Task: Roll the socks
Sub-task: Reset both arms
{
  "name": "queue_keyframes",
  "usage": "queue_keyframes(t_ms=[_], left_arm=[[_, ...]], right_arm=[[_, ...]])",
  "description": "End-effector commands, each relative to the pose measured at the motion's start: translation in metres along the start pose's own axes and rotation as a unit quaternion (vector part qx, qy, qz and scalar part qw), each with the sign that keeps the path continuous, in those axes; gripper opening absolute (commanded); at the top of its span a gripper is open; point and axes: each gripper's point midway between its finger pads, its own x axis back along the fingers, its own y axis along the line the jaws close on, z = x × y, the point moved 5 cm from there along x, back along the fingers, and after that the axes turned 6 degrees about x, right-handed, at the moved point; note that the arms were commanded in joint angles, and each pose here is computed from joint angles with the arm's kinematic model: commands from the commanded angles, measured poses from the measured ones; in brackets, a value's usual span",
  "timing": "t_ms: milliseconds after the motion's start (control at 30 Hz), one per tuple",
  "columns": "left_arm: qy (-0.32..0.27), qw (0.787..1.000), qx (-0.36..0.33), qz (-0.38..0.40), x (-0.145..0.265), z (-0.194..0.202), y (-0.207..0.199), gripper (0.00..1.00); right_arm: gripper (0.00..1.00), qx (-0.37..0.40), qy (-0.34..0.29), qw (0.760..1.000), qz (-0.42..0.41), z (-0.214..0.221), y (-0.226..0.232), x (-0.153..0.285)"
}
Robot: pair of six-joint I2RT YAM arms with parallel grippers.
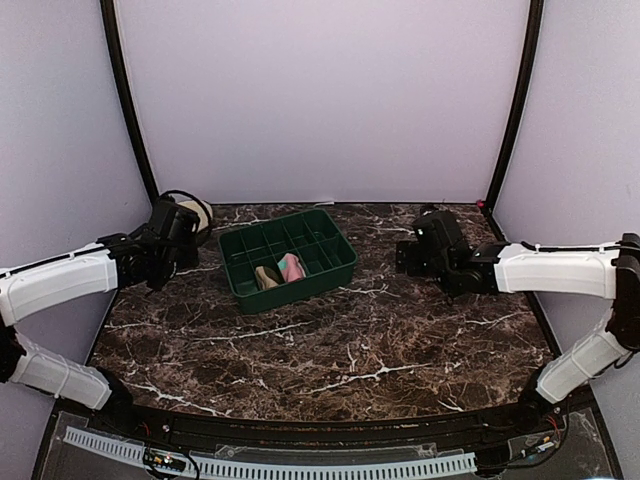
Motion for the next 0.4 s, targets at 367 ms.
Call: queue_keyframes(t_ms=[367], left_arm=[[-0.053,0.998,0.014,0.008,0.000,-0.004,0.025,0.51]], right_arm=[[1.00,-0.055,0.000,0.997,0.058,0.003,-0.027,0.017]])
